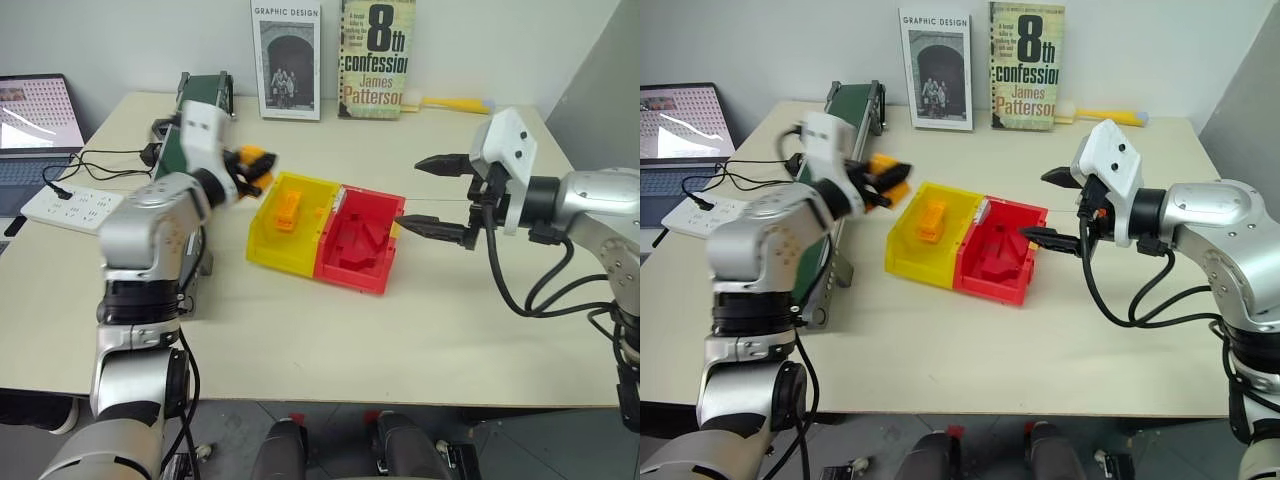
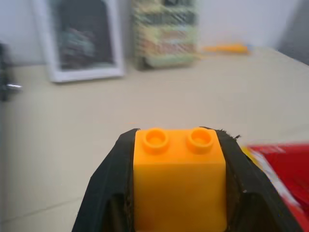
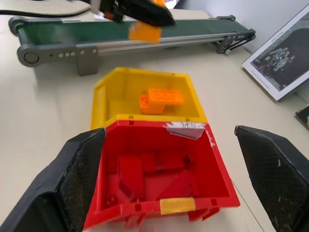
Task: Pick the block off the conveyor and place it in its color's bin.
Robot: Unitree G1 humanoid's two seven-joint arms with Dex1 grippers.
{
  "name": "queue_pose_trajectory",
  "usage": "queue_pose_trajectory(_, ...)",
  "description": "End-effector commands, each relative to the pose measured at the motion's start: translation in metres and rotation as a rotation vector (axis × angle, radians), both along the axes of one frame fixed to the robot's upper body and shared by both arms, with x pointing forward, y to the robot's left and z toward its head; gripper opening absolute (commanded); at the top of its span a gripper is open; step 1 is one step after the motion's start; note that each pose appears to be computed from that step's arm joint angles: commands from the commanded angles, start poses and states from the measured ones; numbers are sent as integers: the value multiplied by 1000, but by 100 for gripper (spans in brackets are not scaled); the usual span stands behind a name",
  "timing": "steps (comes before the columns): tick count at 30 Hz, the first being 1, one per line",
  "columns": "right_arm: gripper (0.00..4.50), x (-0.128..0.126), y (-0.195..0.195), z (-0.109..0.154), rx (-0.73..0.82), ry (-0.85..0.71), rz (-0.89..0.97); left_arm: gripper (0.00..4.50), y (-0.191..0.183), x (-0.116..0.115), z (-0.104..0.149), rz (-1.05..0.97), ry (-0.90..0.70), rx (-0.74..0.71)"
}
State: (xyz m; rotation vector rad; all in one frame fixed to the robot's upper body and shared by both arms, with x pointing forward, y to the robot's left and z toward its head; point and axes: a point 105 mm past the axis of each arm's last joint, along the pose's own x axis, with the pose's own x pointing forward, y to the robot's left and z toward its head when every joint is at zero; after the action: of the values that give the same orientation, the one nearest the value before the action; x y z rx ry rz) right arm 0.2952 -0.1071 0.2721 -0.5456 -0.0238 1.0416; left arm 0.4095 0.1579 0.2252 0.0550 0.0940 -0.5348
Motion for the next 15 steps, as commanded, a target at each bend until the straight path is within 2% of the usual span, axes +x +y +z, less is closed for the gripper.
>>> queue_pose_trajectory(1, 450, -16, -2, 11, 6, -41, -14, 153, -19, 9, -12, -94, -2, 113)
queue_pose_trajectory(2, 450, -17, -3, 12, 8, -41, -24, 153, -21, 11, -16, -108, 2, 126)
queue_pose_trajectory(4, 450, -19, -5, 11, 11, -40, -45, 225, -27, 13, -19, -142, 6, 117)
queue_pose_trajectory(7, 450, -20, -8, 10, 15, -35, -70, 279, -31, 14, -22, -176, 10, 117)
queue_pose_trajectory(8, 450, -20, -9, 10, 15, -34, -77, 308, -32, 14, -20, -182, 7, 118)
queue_pose_trajectory(13, 450, -16, -11, 5, 22, -17, -86, 390, -23, 12, -1, -187, -30, 112)
queue_pose_trajectory(15, 450, -14, -12, 3, 22, -13, -86, 440, -19, 10, 4, -188, -41, 115)
